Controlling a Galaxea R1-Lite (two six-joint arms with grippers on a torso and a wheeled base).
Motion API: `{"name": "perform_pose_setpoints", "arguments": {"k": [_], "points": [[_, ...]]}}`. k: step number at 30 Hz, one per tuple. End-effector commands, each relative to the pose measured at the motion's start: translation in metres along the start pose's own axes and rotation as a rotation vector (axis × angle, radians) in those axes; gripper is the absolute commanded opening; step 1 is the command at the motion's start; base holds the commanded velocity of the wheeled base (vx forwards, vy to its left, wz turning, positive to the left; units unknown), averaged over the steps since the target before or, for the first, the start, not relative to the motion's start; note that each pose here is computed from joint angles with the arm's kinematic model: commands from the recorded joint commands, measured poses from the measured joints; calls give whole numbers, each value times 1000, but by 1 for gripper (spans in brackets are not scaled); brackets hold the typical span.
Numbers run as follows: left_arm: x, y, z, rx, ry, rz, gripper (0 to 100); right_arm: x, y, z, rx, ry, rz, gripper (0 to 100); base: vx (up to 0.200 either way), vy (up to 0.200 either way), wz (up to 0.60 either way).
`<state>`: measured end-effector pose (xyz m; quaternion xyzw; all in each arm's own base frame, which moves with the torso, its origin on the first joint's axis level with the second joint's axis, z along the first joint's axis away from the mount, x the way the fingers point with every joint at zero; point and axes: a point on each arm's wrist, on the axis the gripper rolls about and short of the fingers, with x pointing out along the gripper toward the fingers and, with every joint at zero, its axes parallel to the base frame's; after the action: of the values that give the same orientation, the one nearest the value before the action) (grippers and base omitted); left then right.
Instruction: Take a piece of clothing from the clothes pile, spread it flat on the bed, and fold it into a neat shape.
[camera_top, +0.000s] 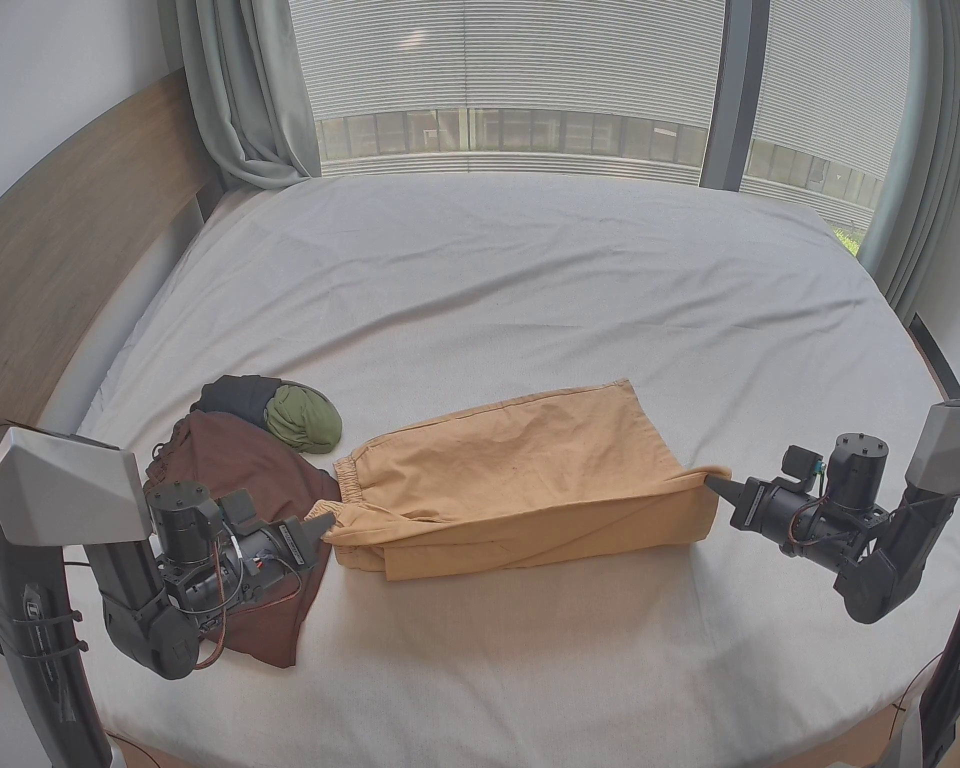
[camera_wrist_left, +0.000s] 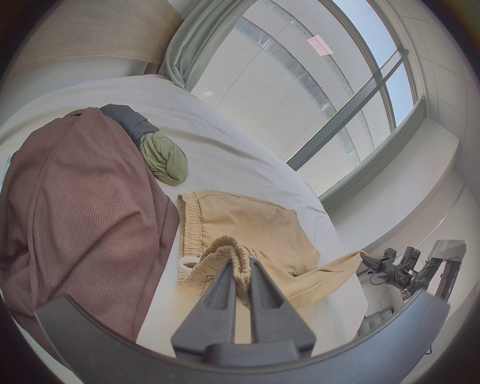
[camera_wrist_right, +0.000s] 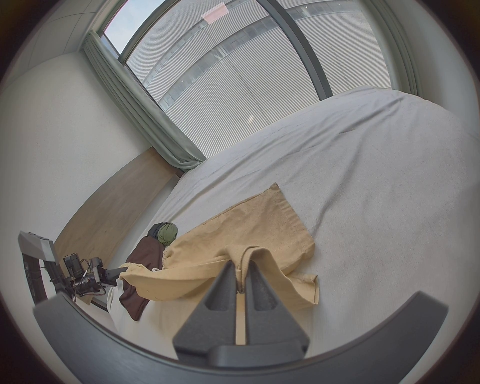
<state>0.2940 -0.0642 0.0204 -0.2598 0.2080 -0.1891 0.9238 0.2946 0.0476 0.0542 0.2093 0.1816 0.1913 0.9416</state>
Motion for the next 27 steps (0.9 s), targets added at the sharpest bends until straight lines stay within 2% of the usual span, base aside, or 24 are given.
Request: {"name": "perform_pose_setpoints", "arguments": {"k": [1, 22, 27], "points": [[2, 0, 2, -4, -10, -2, 0, 2, 6, 18, -17, -52, 18, 0, 0, 0, 0], [11, 2, 6, -35, -45, 10, 0, 23, 12, 51, -17, -55, 21, 0, 0, 0, 0], [16, 5, 6, -36, -65, 39, 0, 28, 13, 59, -16, -56, 20, 0, 0, 0, 0]]}}
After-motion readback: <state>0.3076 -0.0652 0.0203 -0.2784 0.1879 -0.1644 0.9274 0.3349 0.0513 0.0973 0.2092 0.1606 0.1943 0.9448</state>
